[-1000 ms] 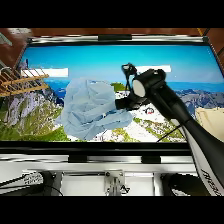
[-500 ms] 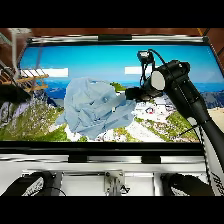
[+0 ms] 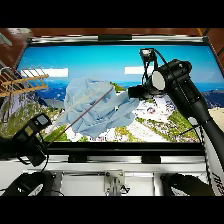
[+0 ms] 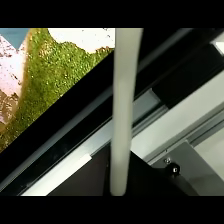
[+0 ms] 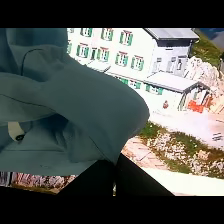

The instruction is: Fold the shirts.

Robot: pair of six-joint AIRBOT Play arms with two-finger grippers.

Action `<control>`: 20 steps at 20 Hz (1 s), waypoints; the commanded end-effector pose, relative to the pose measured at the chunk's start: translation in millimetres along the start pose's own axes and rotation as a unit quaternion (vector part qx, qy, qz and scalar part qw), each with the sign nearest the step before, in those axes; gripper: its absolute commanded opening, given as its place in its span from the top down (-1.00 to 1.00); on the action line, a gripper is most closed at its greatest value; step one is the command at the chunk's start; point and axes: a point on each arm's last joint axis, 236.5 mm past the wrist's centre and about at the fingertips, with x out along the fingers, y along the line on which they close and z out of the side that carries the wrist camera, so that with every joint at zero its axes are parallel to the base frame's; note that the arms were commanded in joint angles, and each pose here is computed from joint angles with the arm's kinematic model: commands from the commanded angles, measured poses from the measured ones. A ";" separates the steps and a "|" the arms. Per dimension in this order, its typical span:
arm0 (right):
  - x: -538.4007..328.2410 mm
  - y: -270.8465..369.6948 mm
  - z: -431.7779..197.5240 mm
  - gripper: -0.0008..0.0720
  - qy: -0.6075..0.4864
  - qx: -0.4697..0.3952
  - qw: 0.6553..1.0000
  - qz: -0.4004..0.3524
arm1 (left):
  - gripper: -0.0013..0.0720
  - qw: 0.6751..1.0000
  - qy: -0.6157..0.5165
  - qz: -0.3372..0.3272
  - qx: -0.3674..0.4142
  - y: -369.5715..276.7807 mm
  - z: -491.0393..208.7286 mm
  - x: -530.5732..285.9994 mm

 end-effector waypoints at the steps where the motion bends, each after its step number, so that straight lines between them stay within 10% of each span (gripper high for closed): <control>1: -0.4 -7.5 8.5 0.82 -0.018 -0.008 1.000 -0.016 | 0.84 0.997 0.029 0.002 0.065 -12.1 -15.1 9.7; 20: -71.5 81.4 24.7 0.82 -0.062 -0.055 0.988 0.130 | 0.84 0.985 -0.124 0.041 0.112 2.3 133.4 69.9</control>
